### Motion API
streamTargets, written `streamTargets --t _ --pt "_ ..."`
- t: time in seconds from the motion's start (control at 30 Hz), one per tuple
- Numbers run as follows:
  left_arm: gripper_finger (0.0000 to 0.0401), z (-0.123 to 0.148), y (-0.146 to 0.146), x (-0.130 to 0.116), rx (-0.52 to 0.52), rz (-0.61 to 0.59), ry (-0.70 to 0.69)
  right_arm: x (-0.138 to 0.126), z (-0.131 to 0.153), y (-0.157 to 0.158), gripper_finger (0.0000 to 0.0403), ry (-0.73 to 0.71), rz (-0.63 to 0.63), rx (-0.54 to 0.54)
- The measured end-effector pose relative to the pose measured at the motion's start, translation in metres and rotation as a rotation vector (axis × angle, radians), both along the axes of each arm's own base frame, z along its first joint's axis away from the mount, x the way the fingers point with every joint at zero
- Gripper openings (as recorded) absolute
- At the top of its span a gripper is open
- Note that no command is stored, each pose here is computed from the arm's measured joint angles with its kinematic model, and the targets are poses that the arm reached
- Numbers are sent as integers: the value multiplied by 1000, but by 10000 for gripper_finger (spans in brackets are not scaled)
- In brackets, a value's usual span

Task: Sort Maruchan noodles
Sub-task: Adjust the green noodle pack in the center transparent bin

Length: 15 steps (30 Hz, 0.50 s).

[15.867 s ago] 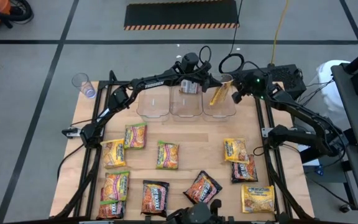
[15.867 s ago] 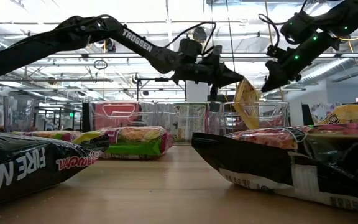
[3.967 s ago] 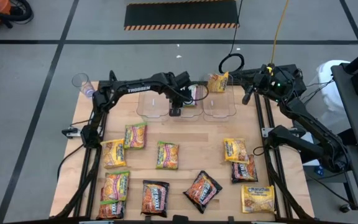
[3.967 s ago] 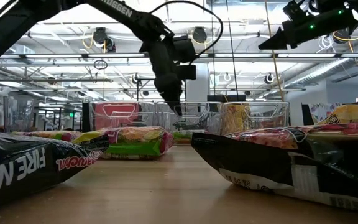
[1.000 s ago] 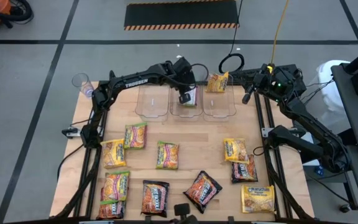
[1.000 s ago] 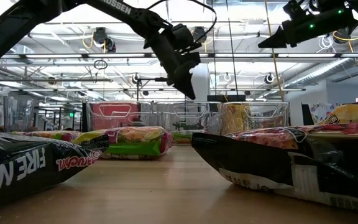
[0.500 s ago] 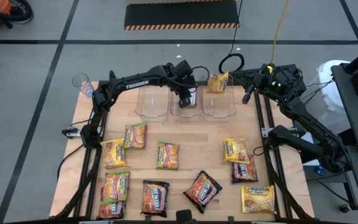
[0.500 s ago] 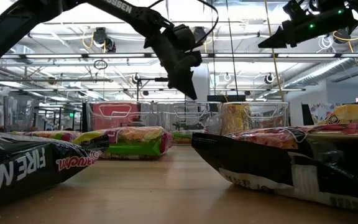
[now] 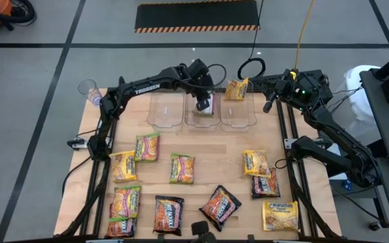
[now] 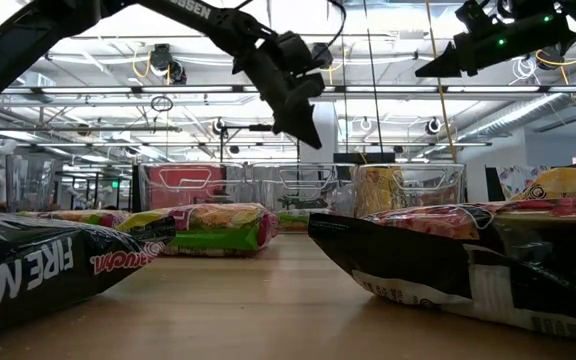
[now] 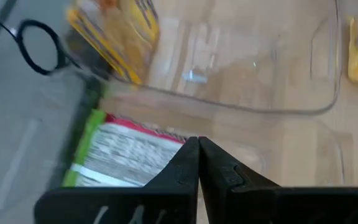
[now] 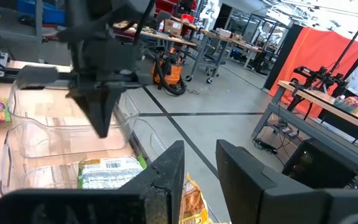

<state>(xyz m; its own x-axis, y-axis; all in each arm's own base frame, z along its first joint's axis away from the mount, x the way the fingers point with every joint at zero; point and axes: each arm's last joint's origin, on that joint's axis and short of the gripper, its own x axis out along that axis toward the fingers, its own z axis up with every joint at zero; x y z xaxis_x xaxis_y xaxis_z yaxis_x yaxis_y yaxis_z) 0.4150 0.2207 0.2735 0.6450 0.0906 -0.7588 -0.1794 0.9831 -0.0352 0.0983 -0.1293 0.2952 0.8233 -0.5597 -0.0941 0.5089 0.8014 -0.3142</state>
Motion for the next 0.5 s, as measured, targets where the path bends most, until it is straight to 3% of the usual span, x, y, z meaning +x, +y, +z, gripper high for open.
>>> streamTargets --t 0.2,0.5 --pt "4 4 2 -5 -33 28 28 0 0 0 89 0 0 0" --pt "11 -21 -6 2 -50 -25 144 0 0 0 89 0 0 2"
